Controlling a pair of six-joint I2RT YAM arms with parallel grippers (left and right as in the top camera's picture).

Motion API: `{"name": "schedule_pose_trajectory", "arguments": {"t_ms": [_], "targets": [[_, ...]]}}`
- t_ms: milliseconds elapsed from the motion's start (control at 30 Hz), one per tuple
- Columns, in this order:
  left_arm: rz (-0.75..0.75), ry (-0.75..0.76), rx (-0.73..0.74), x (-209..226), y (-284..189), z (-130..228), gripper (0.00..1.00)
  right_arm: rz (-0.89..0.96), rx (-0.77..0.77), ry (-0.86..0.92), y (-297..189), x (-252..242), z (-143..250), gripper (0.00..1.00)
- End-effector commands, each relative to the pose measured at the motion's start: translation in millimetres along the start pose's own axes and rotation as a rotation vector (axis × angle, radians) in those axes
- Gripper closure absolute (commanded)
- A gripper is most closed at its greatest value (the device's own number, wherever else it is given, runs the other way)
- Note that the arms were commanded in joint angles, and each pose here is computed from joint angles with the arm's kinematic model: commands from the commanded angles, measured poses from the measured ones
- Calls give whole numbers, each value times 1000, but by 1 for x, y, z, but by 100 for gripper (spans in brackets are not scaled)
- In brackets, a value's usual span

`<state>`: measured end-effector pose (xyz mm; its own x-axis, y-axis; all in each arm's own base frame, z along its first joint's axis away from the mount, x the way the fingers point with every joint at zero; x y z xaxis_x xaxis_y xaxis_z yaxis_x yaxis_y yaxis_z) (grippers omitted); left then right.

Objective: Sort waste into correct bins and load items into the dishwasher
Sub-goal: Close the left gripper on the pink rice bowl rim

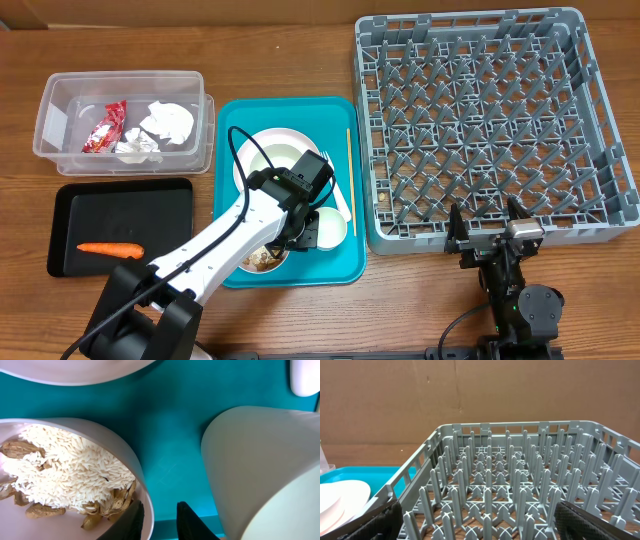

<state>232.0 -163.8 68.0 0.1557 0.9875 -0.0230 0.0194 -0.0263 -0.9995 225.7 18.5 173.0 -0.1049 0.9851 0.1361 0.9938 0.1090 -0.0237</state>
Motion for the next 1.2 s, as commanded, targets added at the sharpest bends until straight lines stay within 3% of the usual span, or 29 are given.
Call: {"name": "schedule_pose_trajectory", "arguments": {"t_ms": [0, 1167], "targets": [[-14, 14, -13, 2, -1, 2, 75, 2, -5, -1, 0, -1, 2, 0], [-57, -44, 15, 8, 14, 6, 70, 2, -5, -1, 0, -1, 2, 0]]}}
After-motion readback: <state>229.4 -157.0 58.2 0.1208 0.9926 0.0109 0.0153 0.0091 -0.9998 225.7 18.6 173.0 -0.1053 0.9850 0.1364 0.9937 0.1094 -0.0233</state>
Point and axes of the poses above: each gripper's point midway between its finger pads, its own y axis out along the fingers, its own x axis along the line the jaws close on, z = x × y, the point moved 2 cm from there along -y, back along the fingers, and after that the axes turned 5 degrees about y, right-handed, at the moved point
